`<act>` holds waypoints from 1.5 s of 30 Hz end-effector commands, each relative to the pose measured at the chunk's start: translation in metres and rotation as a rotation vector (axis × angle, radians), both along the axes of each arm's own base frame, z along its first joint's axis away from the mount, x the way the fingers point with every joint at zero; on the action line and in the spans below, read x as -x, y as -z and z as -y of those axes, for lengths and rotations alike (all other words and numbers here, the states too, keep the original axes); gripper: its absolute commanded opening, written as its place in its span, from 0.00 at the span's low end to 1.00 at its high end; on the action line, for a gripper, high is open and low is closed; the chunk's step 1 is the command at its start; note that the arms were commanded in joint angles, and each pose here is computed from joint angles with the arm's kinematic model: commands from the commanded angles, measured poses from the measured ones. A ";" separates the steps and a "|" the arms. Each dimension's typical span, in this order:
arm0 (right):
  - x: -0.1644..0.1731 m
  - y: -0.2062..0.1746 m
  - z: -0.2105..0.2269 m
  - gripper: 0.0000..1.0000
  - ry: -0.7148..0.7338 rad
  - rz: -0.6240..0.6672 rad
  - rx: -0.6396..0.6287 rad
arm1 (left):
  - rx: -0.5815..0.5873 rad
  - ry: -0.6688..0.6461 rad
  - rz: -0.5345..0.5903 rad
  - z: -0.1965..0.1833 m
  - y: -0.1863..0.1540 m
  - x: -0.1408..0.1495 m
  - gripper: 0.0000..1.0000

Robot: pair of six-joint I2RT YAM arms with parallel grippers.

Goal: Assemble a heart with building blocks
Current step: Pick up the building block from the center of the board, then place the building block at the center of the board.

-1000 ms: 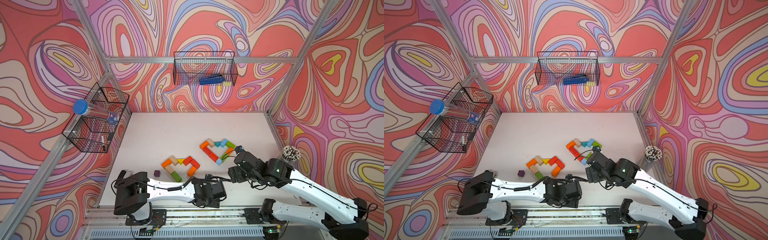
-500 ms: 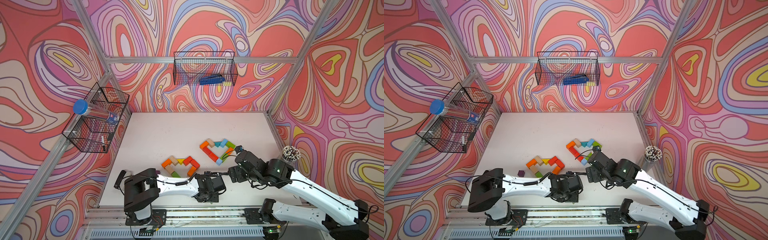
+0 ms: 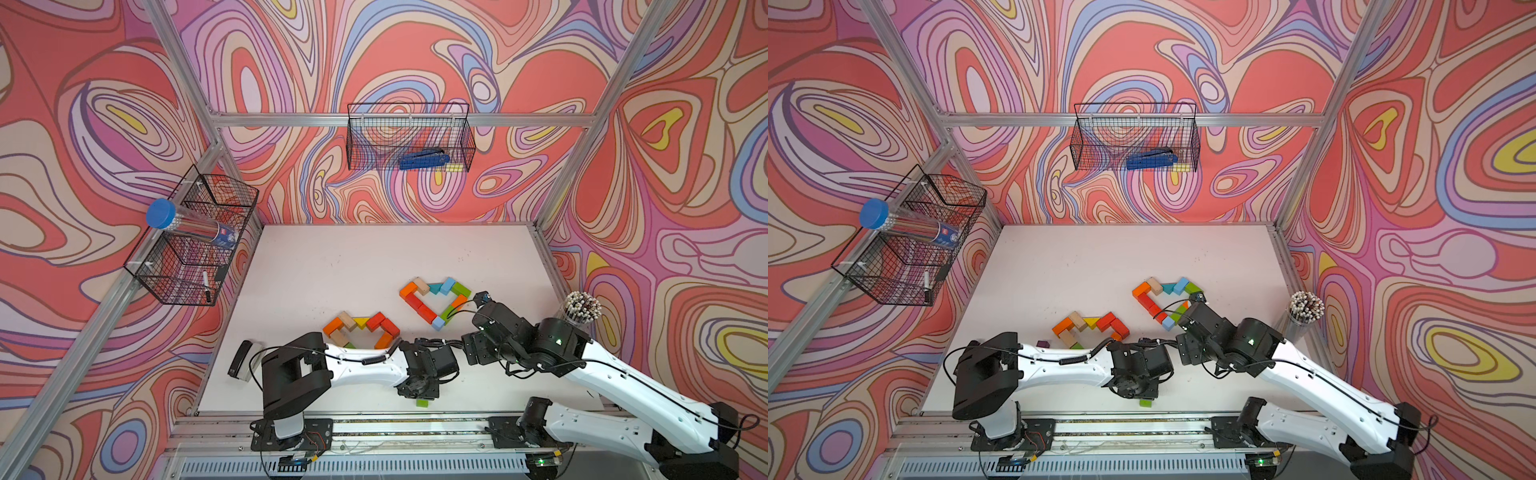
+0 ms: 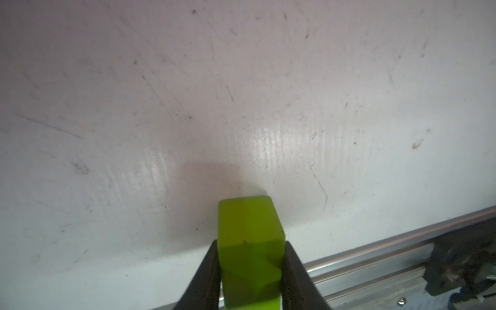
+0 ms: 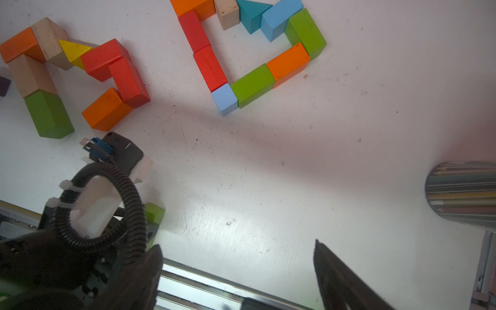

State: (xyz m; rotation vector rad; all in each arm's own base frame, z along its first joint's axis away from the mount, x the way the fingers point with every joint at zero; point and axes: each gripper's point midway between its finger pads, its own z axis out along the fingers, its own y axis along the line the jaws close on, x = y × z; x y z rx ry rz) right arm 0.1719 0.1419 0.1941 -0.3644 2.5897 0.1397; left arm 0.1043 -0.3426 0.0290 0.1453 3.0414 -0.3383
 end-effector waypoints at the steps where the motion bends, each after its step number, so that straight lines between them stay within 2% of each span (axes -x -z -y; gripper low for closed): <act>1: -0.002 -0.003 -0.018 0.89 -0.040 0.010 -0.078 | -0.101 0.046 0.056 -0.021 0.005 -0.007 0.26; 6: 0.001 -0.002 -0.042 0.88 -0.125 0.016 -0.196 | -0.123 0.139 0.087 -0.036 0.001 -0.013 0.14; 15: -0.005 -0.012 -0.100 0.88 -0.298 0.033 -0.371 | -0.167 0.237 0.163 -0.091 -0.011 -0.018 0.21; 24: -0.009 0.000 -0.122 0.86 -0.336 -0.008 -0.393 | -0.184 0.345 0.148 -0.119 -0.017 -0.013 0.22; 32: -0.004 0.012 -0.125 0.84 -0.350 -0.036 -0.411 | -0.188 0.331 0.125 -0.144 -0.017 -0.008 0.22; 40: -0.004 0.019 -0.125 0.83 -0.344 -0.037 -0.412 | -0.178 0.350 0.094 -0.146 -0.013 -0.011 0.23; 42: -0.004 0.021 -0.122 0.83 -0.336 -0.032 -0.405 | -0.191 0.343 0.093 -0.148 -0.012 -0.012 0.26; 45: -0.003 0.024 -0.117 0.83 -0.325 -0.030 -0.400 | -0.187 0.334 0.099 -0.148 -0.014 -0.014 0.37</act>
